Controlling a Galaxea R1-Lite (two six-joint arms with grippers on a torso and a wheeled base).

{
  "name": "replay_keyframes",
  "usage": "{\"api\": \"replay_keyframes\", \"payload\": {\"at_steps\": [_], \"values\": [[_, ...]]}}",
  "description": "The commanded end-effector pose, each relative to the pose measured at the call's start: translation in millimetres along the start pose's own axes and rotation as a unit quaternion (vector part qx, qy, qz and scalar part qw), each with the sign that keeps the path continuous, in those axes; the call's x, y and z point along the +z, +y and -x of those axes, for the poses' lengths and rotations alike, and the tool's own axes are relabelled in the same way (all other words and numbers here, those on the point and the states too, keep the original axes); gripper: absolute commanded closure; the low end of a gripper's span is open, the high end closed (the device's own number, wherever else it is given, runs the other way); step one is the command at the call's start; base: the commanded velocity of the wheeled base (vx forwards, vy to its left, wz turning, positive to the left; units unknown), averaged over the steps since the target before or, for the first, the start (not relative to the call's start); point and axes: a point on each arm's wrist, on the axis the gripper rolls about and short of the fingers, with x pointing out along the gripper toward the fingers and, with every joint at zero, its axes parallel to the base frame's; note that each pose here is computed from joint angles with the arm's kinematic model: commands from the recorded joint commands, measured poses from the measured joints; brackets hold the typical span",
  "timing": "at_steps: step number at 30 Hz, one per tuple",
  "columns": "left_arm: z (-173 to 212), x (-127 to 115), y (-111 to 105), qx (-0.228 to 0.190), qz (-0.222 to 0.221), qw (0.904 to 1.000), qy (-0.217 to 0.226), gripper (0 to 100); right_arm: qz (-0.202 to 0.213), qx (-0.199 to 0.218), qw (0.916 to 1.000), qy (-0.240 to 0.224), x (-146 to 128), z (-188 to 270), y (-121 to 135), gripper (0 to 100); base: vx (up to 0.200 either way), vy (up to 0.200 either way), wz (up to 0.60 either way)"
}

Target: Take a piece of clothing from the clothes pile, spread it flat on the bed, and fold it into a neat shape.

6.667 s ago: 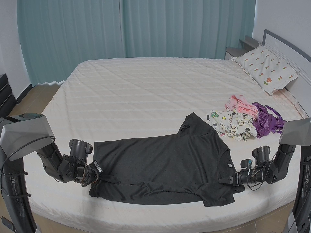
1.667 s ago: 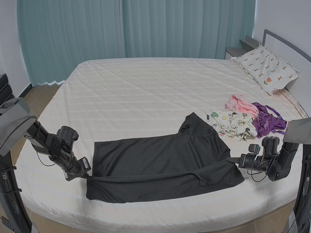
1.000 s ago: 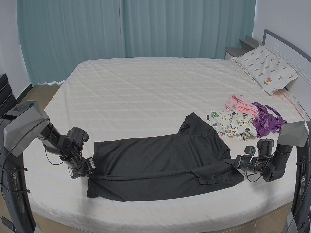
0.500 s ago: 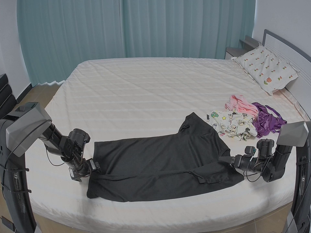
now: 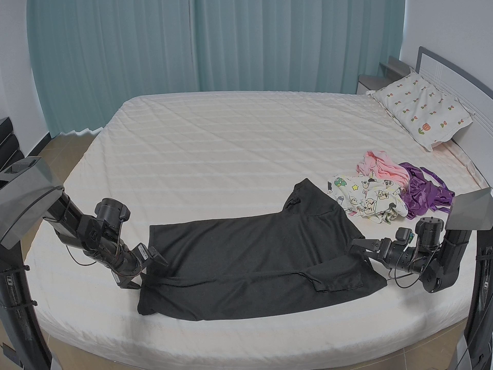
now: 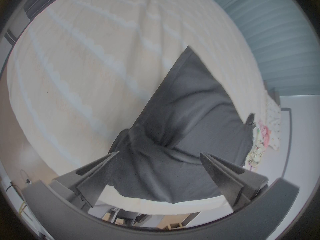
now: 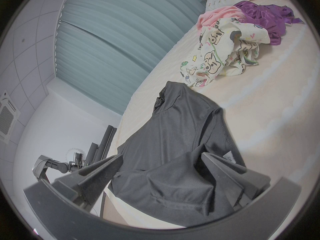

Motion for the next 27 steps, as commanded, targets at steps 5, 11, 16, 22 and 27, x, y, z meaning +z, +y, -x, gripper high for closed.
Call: {"api": "replay_keyframes", "payload": {"at_steps": [5, 11, 16, 22, 27], "values": [[15, -5, 14, -0.03, 0.016, 0.9993, -0.016, 0, -0.024, 0.008, 0.9996, 0.01, -10, 3, 9, 0, 0.2, 0.0, 0.0], [15, -8, 17, -0.028, 0.017, 0.9994, -0.014, 0, -0.025, 0.008, 0.9996, 0.014, -12, 2, 10, 0, 0.067, 0.0, 0.0], [17, -11, 18, -0.027, 0.016, 0.9995, -0.012, 0, -0.024, 0.01, 0.9995, 0.016, -13, 1, 12, 0, 0.0, 0.0, 0.0], [17, -12, 18, -0.026, 0.016, 0.9995, -0.01, 0, -0.023, 0.011, 0.9995, 0.017, -13, 0, 12, 0, 0.0, -0.1, 0.0], [18, -14, 20, -0.024, 0.017, 0.9995, -0.008, 0, -0.024, 0.01, 0.9996, 0.015, -13, 0, 11, 0, 0.0, -0.2, 0.0]]}}
